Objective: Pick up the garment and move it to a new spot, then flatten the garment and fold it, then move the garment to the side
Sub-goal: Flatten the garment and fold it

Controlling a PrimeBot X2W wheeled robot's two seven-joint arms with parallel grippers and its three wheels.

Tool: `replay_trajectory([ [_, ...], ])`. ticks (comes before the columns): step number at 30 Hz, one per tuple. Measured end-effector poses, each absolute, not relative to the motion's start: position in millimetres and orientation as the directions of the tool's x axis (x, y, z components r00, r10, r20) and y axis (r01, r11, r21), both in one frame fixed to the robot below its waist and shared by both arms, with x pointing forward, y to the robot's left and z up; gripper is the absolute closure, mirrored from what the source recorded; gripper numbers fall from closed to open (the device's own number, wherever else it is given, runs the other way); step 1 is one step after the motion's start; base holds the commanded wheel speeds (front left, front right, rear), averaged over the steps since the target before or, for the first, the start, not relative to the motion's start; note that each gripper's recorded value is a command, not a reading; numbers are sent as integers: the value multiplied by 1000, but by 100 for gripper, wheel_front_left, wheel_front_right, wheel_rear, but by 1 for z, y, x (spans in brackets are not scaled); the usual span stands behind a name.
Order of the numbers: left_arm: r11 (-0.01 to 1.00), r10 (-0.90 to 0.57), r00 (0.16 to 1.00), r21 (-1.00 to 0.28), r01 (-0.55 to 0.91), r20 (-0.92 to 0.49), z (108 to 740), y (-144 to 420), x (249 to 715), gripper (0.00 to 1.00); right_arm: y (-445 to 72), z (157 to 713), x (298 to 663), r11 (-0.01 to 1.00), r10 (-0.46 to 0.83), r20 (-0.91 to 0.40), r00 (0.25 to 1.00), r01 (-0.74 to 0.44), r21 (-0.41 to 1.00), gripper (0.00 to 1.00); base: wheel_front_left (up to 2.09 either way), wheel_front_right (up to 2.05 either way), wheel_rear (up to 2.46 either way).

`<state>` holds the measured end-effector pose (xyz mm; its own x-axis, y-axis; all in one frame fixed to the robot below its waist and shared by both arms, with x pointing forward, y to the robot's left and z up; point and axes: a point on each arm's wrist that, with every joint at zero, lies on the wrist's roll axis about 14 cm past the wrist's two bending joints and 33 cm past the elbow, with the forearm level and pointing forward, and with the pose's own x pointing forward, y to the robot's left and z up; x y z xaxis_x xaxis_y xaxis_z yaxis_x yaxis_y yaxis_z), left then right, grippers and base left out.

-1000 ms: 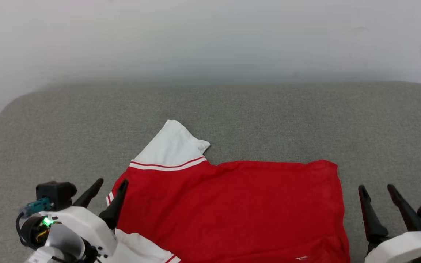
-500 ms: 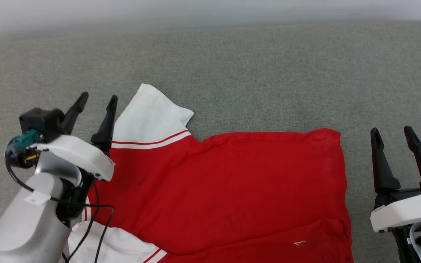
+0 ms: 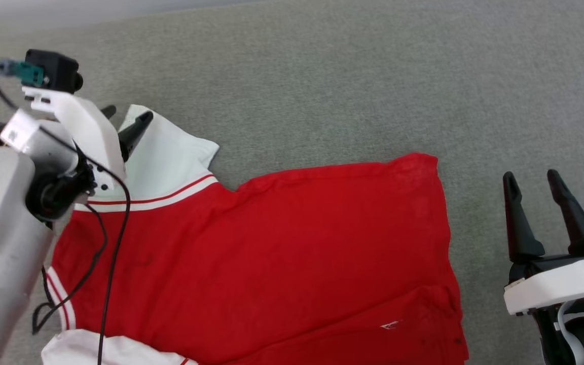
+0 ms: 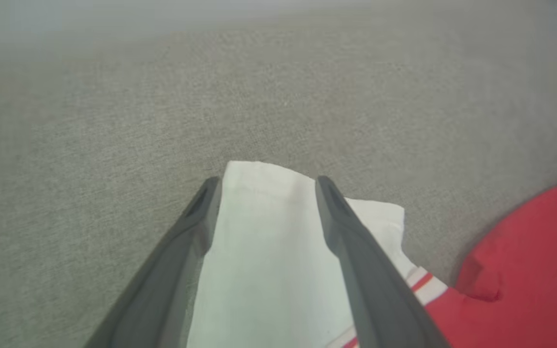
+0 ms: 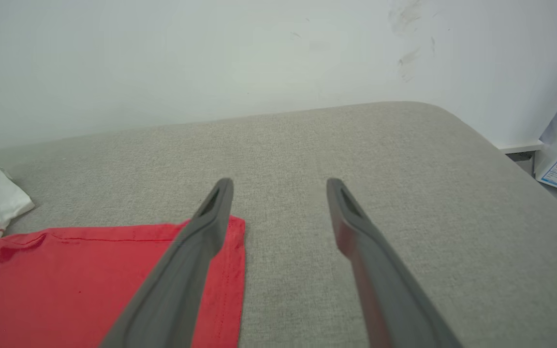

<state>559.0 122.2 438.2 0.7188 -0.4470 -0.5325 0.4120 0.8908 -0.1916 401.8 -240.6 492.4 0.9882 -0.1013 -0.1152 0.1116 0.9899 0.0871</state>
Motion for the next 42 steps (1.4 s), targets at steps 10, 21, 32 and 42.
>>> replay_trajectory([
  [10,879,-423,416,-253,403,-805,384,123,549,0,-255,468,389,978,-152,-171,974,173,116,0,0,0,0],
  [21,884,-394,300,-269,382,-868,358,115,547,100,-261,452,381,970,-175,-226,958,207,129,0,0,0,0],
  [32,885,-417,462,-234,402,-783,387,111,554,100,-247,420,398,967,-76,-422,904,171,191,0,0,0,0],
  [42,883,-439,570,-218,415,-694,430,124,552,100,-209,408,448,986,144,-626,767,-61,153,0,0,0,0],
])
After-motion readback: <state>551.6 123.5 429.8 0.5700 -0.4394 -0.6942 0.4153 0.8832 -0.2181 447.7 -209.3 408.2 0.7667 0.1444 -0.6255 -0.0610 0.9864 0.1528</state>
